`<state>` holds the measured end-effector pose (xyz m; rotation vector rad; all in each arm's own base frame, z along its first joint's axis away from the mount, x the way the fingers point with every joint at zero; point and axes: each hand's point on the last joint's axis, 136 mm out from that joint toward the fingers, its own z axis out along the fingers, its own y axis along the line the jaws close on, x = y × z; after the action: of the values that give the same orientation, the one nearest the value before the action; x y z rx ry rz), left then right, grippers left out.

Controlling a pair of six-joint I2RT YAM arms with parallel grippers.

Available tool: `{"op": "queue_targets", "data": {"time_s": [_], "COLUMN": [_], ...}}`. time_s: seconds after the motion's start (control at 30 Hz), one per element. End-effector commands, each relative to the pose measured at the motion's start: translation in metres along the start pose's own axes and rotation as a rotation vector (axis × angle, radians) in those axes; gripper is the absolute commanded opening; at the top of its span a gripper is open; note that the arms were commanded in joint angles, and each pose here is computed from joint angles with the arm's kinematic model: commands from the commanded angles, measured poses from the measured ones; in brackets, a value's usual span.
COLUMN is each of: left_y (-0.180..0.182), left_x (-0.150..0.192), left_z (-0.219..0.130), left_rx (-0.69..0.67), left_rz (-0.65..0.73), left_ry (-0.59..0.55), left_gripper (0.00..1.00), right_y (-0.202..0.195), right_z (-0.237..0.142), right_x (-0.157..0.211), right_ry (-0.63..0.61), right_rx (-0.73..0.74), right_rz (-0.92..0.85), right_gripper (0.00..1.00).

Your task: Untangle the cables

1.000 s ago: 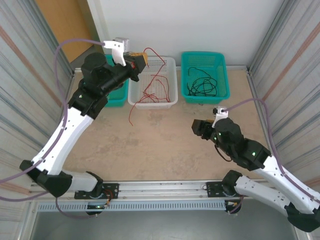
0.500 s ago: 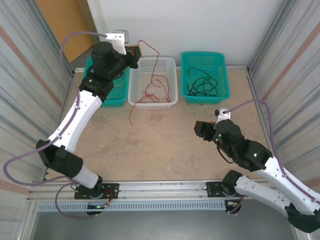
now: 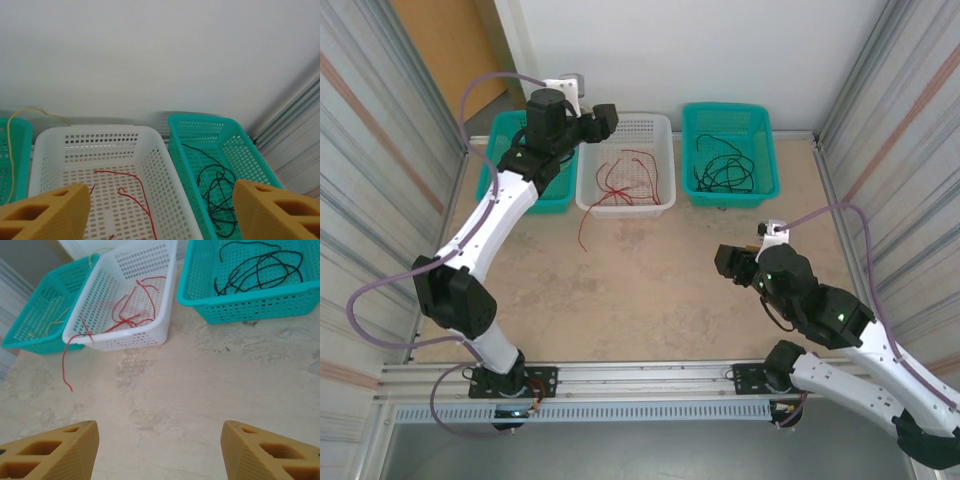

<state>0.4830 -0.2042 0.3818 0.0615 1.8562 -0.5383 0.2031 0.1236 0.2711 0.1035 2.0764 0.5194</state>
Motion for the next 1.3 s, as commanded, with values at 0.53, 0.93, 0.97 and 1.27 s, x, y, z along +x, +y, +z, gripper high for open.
{"op": "queue_targets", "data": {"time_s": [0.53, 0.93, 0.97, 1.27], "left_y": [0.126, 0.269, 0.27, 0.252], "left_x": [0.072, 0.209, 0.21, 0.233], "left_z": [-0.142, -0.188, -0.187, -0.137], "left_rx": [-0.576, -1.08, -1.068, -0.74], "left_rz": [0.3, 0.343, 0.316, 0.329], "left_ry": [-0.096, 0.107, 0.084, 0.085], "left_gripper": [0.99, 0.99, 0.99, 0.99], "right_y": [-0.024, -0.188, -0.208, -0.269], "right_z": [0.008, 0.055, 0.054, 0.076], "right_x": [-0.059, -0.044, -0.038, 0.011], "right_ry": [-0.257, -0.245, -0.258, -0.274], "right_rx": [0.197, 0.774, 0.831, 0.953], "right_rz": [-0.121, -0.011, 0.014, -0.052], "right_gripper": [0.99, 0.99, 0.99, 0.99]}}
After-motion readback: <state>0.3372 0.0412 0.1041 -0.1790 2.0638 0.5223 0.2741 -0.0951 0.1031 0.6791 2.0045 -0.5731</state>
